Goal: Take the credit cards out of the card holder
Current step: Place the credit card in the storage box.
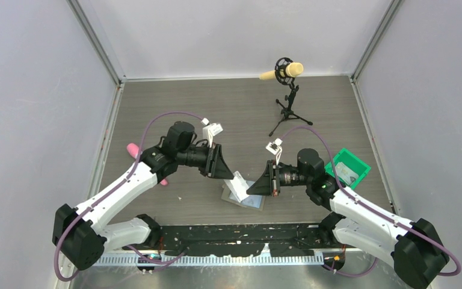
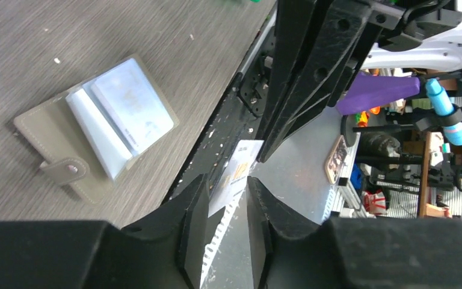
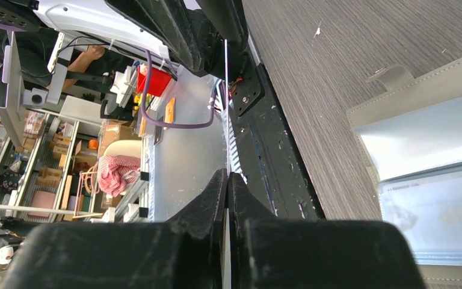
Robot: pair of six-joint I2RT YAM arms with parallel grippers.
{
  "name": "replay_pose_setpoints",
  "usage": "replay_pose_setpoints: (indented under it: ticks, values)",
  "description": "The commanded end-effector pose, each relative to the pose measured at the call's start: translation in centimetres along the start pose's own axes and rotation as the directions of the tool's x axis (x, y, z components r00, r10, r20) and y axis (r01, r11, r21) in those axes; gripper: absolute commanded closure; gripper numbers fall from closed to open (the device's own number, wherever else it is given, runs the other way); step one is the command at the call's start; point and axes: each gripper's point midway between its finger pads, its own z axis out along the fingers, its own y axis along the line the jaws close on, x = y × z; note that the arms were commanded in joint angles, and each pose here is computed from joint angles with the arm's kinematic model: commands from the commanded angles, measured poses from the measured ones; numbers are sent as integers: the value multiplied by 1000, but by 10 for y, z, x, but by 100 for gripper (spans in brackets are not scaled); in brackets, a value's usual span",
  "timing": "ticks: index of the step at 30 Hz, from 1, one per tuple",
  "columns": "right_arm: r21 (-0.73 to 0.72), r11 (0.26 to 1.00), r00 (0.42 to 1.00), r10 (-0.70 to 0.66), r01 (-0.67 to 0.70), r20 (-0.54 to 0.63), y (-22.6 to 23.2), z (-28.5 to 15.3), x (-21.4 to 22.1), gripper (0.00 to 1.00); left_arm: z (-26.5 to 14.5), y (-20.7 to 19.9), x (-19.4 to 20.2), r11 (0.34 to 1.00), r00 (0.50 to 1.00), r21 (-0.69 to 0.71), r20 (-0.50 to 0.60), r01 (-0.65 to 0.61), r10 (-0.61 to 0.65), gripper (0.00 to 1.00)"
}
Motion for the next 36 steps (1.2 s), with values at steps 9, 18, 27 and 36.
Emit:
replay_pose_setpoints:
  ticks: [9, 18, 27, 36]
  values:
    - [93, 996, 985, -25, 9, 171, -1, -3, -37, 78, 3, -19, -18, 993, 998, 112, 58, 28, -35, 100]
    - [80, 989, 920, 86, -126, 381, -14, -12, -48, 49, 13, -18, -40, 976, 967, 172, 194, 131, -164, 100]
    - [107, 975, 874, 126, -197, 469, -25, -22, -51, 49, 9, -14, -59, 976, 930, 156, 311, 152, -195, 100]
    - [79, 977, 831, 127, -201, 542, -22, -30, -61, 84, 11, -2, -59, 976, 916, 121, 340, 182, -213, 100]
